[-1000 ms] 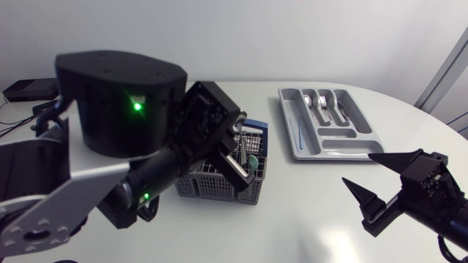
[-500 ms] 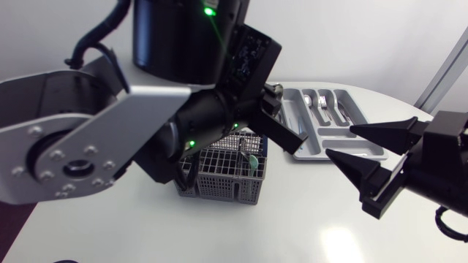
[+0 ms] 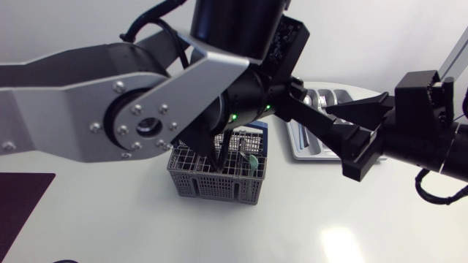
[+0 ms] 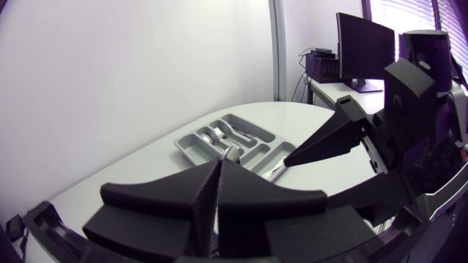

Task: Unload the cutlery basket into the drawer organizer.

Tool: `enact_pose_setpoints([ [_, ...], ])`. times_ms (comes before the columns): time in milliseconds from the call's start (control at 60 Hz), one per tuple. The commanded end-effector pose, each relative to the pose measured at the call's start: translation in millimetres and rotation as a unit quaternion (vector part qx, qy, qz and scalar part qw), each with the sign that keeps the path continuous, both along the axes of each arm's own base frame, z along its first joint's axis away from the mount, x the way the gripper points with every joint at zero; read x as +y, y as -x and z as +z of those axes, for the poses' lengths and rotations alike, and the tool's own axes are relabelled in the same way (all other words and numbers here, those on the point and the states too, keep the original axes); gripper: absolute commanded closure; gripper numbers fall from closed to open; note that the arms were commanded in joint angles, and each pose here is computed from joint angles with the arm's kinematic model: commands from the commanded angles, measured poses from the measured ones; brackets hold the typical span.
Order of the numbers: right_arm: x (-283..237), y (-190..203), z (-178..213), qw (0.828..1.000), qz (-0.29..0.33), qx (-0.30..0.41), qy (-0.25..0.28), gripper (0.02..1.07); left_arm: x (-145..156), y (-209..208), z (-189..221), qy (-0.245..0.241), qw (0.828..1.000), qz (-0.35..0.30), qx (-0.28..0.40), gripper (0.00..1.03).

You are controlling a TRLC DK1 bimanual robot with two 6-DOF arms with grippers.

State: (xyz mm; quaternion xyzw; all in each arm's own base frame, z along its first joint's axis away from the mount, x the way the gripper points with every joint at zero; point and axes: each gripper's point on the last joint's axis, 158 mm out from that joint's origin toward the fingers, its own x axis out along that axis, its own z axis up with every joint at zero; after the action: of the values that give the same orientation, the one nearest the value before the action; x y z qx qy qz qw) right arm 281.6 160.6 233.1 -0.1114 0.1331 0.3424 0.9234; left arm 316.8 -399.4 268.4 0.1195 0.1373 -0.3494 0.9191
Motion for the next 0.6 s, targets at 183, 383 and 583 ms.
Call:
enact_pose_setpoints([
  [183, 13, -16, 2, 1.000, 0.007, 0.017, -0.020, 0.41, -13, -3, 1, 0.011, 1.000, -0.002, 0.013, 0.90],
  [383, 17, -20, -2, 0.999, 0.015, 0.024, -0.022, 0.53, -14, -3, 1, 0.012, 1.000, -0.003, 0.014, 0.90],
  [583, 18, -21, -4, 0.999, 0.015, 0.026, -0.022, 0.71, -15, -4, -2, 0.009, 1.000, -0.003, 0.016, 0.90],
])
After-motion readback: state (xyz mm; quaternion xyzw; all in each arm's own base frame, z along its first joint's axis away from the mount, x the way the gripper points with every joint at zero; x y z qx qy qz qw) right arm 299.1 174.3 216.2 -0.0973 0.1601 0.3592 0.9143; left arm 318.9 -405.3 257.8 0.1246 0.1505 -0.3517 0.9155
